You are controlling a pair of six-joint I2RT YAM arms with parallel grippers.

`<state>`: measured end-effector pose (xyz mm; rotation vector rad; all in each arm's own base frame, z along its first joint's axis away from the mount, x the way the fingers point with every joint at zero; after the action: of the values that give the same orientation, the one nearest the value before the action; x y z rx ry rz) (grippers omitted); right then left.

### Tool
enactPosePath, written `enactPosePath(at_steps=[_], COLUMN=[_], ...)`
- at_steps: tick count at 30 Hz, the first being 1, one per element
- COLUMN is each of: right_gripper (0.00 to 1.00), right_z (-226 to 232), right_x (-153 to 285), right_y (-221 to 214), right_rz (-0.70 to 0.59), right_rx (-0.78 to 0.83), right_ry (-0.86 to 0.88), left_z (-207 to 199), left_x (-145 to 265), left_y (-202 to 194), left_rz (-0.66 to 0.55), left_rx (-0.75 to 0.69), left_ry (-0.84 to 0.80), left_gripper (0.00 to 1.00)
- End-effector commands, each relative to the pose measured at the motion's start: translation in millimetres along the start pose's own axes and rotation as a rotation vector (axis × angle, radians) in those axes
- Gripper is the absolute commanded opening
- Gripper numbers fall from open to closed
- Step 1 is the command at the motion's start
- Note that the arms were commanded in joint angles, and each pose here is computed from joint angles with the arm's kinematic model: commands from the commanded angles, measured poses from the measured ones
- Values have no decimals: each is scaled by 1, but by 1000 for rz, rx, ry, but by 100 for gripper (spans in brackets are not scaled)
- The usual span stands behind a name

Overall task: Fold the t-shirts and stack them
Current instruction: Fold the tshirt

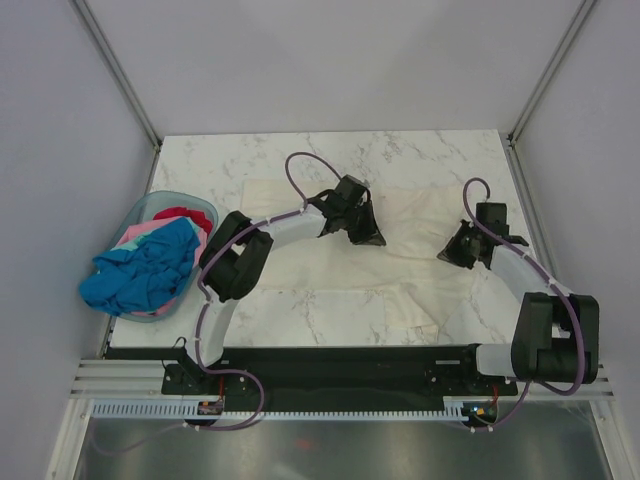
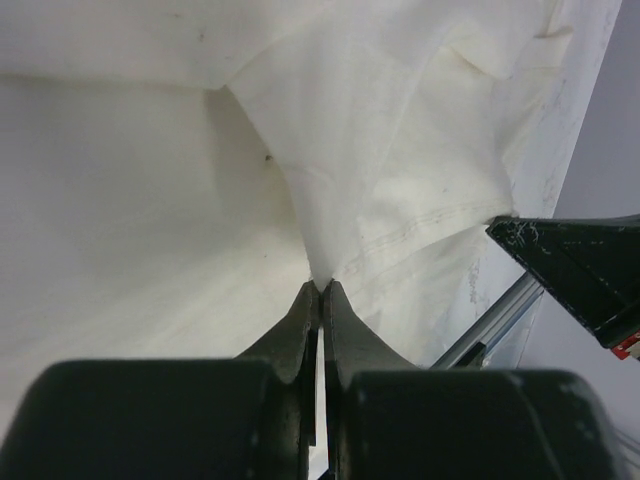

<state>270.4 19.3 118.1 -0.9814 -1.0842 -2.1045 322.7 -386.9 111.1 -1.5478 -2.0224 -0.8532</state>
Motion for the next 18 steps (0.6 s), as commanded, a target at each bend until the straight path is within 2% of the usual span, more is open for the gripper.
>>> enactPosePath(at_steps=[1,6,18], right_gripper=[0,0,0], right_z=[-3,-7,-6], right_x=[1,-4,3], right_y=[-16,-31,-31], right_rz=[-6,11,-63], right_rx=[-50,-57,-84], right_ry=[-30,-35,-43], left_z=[-13,-2,14], left_x=[11,5,3], left_y=[7,9,12], left_rz=[17,37,25], left_rx=[-54,-58,-74], left_ry=[-32,19,155], left_gripper=[2,2,4])
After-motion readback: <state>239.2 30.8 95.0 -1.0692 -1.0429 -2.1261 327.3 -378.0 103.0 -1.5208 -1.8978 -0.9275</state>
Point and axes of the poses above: each gripper's point midway between its finger pads, its own x axis back along the fingers, its own z axis along the line the jaws close on, y = z × x, the point moved 7 cm from there along x, back along the fingers, and after that the axes turned 5 degrees about x, right-handed, at the moved point
